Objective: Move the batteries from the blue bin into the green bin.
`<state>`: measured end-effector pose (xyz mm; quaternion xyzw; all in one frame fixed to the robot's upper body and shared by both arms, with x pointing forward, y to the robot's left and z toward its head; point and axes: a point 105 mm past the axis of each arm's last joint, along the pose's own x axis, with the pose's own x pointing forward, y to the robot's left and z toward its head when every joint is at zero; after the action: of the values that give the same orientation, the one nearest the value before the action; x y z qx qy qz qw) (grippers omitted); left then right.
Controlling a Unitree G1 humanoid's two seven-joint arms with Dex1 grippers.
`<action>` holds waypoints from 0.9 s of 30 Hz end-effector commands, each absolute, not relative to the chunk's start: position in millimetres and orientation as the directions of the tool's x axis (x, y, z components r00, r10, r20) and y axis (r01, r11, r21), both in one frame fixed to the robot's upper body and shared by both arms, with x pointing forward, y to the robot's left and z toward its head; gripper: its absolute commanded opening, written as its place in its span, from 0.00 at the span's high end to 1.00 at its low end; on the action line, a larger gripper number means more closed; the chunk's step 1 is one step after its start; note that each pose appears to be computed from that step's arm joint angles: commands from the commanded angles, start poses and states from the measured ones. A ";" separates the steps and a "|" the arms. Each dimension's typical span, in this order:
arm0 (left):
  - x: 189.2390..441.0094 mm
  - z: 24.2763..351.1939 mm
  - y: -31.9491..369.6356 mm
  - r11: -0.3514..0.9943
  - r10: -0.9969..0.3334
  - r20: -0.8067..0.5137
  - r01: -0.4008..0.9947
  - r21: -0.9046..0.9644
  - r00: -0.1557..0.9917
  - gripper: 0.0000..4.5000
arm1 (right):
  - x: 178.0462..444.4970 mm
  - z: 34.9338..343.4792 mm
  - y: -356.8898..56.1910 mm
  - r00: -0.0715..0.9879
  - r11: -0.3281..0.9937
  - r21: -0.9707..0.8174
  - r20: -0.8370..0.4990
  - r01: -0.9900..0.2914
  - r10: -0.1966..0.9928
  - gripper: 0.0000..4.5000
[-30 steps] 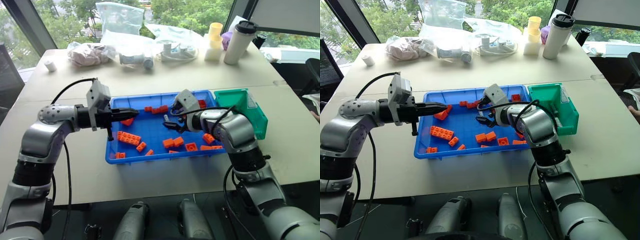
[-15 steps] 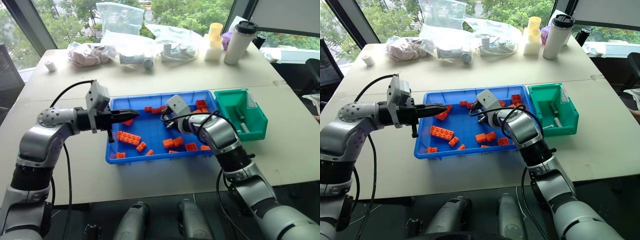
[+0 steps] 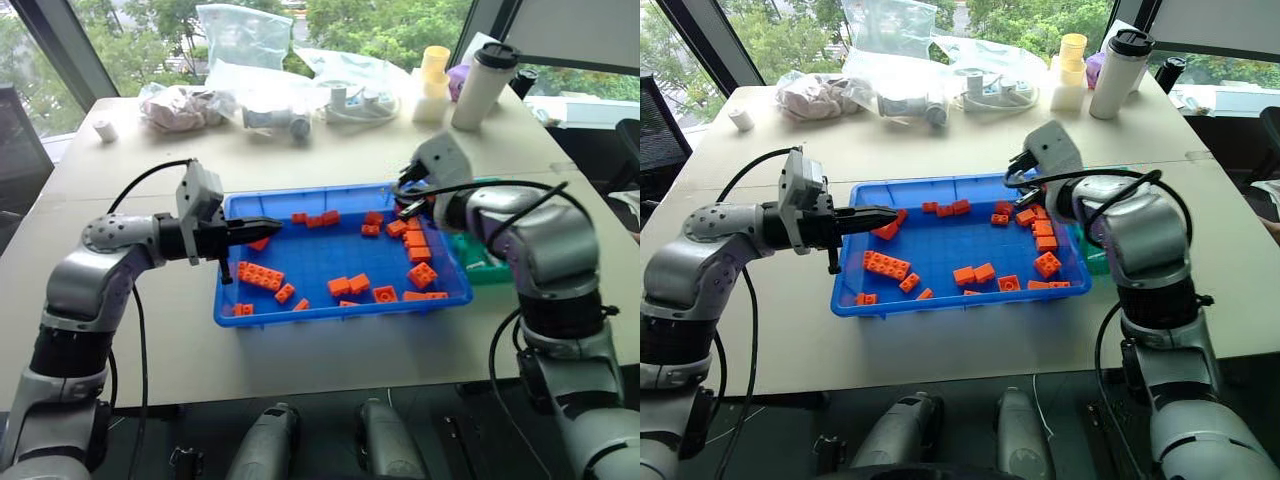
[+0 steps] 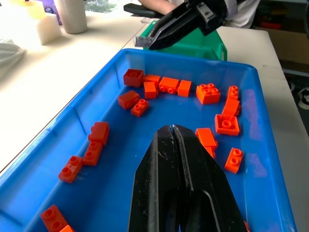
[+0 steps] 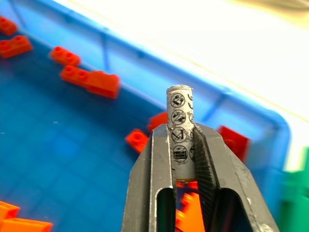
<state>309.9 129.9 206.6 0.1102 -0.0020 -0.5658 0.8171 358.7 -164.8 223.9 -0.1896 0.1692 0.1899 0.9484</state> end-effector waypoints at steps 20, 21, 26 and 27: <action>310.9 223.9 114.0 0.242 -0.962 -0.069 0.943 0.230 0.264 1.00 | 317.4 217.8 -255.6 0.886 0.903 -0.328 -0.450 -0.278 0.109 0.03; 311.0 224.7 114.5 0.245 -0.962 -0.066 0.942 0.229 0.266 1.00 | 317.5 220.1 -256.1 0.888 0.897 -0.341 -0.448 -0.281 0.107 0.01; 308.0 227.8 116.7 0.242 -0.961 -0.074 0.942 0.234 0.266 1.00 | 307.8 235.9 -235.0 0.857 0.815 -0.372 -0.443 -0.444 0.264 0.01; 307.7 228.0 117.3 0.243 -0.961 -0.075 0.942 0.233 0.266 1.00 | 305.5 238.0 -230.8 0.848 0.799 -0.374 -0.442 -0.471 0.293 0.01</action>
<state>312.1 115.0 212.6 0.1050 -0.0157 -0.6044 0.7896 310.6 -244.3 219.4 -0.2207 0.2237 0.1713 0.9338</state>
